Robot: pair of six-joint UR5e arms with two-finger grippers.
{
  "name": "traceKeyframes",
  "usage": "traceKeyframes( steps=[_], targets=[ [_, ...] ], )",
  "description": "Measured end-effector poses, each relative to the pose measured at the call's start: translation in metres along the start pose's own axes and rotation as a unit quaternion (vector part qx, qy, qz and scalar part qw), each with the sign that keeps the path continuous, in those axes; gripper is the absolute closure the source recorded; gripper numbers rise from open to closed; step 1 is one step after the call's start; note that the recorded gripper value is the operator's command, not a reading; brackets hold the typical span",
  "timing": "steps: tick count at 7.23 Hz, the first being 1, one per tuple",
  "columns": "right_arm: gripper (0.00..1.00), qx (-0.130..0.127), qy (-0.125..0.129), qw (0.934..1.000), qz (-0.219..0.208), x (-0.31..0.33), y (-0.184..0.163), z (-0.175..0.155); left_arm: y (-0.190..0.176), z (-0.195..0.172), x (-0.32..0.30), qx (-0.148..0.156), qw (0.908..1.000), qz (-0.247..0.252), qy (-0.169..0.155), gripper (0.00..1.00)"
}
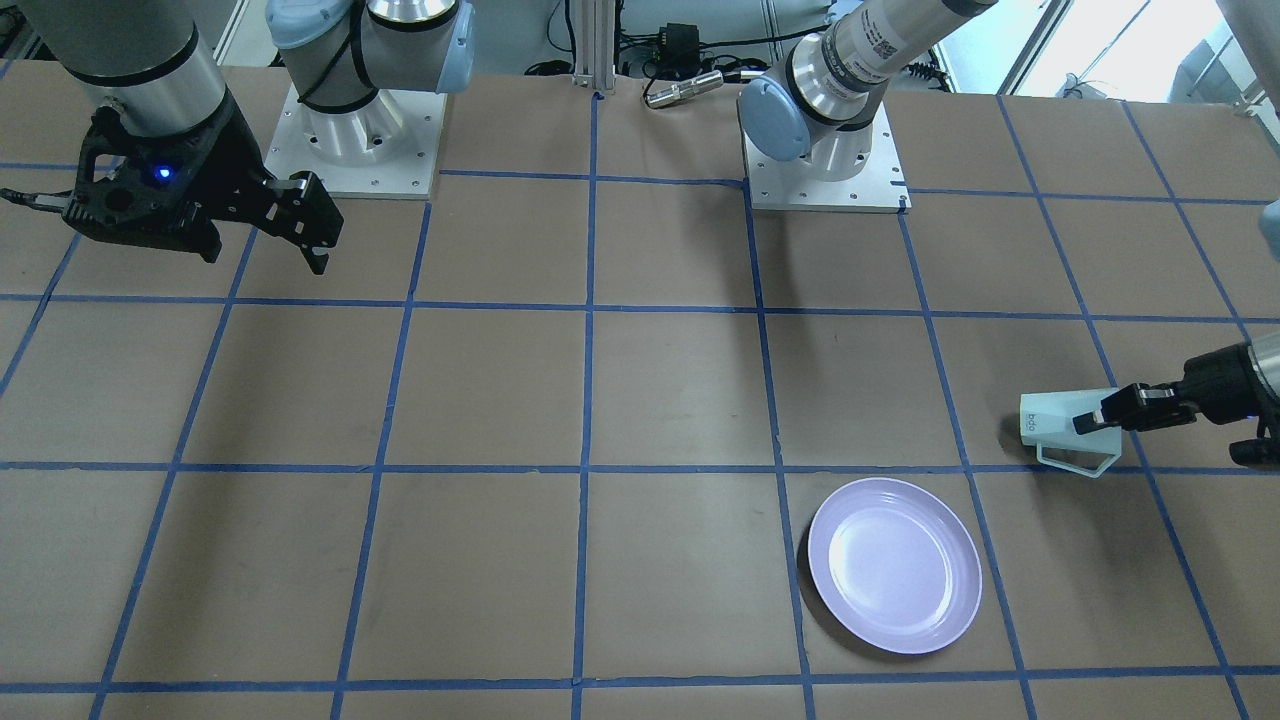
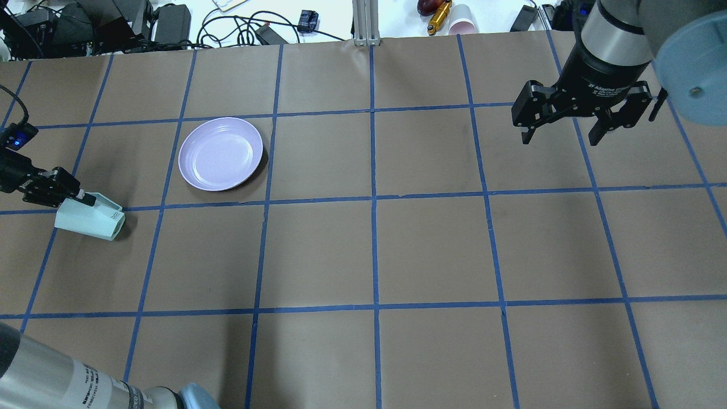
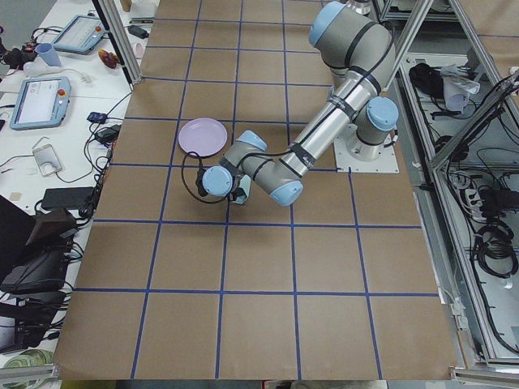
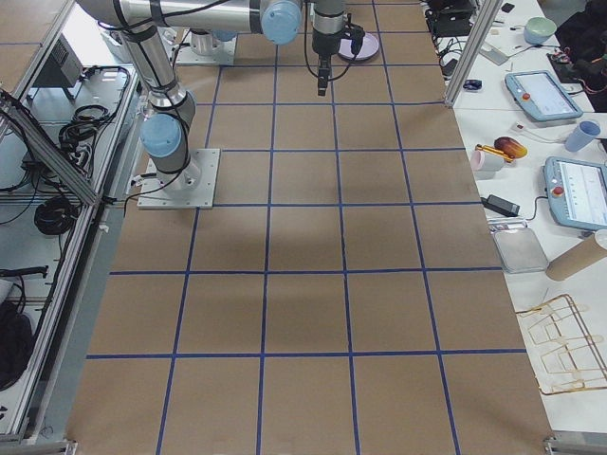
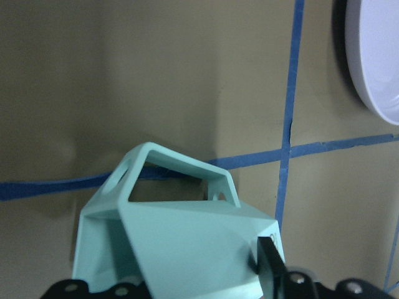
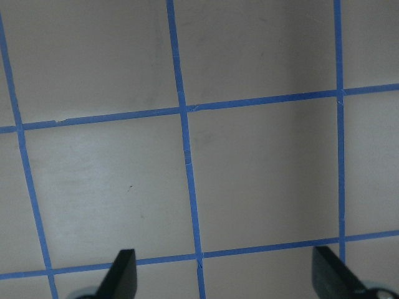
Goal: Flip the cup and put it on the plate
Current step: 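Lift the mug with the left gripper, turning it upright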
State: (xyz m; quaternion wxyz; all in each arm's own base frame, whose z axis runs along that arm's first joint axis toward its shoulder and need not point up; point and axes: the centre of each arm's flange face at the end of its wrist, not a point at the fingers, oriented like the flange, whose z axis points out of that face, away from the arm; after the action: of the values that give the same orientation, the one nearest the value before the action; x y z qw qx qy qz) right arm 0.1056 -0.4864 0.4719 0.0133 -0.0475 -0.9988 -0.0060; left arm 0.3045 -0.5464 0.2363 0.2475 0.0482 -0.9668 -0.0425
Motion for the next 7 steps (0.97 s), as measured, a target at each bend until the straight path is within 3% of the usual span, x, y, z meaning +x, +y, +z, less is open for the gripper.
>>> traceKeyframes(
  steps=[2, 4, 6, 7],
  targets=[
    [0.0, 0.0, 0.0, 1.0, 0.0, 0.0, 0.0, 0.0, -0.004, -0.019, 0.017, 0.005, 0.9987, -0.048, -0.017, 1.0],
    [0.0, 0.0, 0.0, 1.0, 0.0, 0.0, 0.0, 0.0, -0.007, -0.033, 0.038, 0.007, 0.9975, -0.051, -0.048, 1.0],
    [0.0, 0.0, 0.0, 1.0, 0.0, 0.0, 0.0, 0.0, -0.025, -0.066, 0.089, 0.007, 0.9916, -0.006, -0.129, 1.0],
    [0.0, 0.0, 0.0, 1.0, 0.0, 0.0, 0.0, 0.0, -0.042, -0.071, 0.137, -0.002, 0.9835, 0.035, -0.178, 1.0]
  ],
)
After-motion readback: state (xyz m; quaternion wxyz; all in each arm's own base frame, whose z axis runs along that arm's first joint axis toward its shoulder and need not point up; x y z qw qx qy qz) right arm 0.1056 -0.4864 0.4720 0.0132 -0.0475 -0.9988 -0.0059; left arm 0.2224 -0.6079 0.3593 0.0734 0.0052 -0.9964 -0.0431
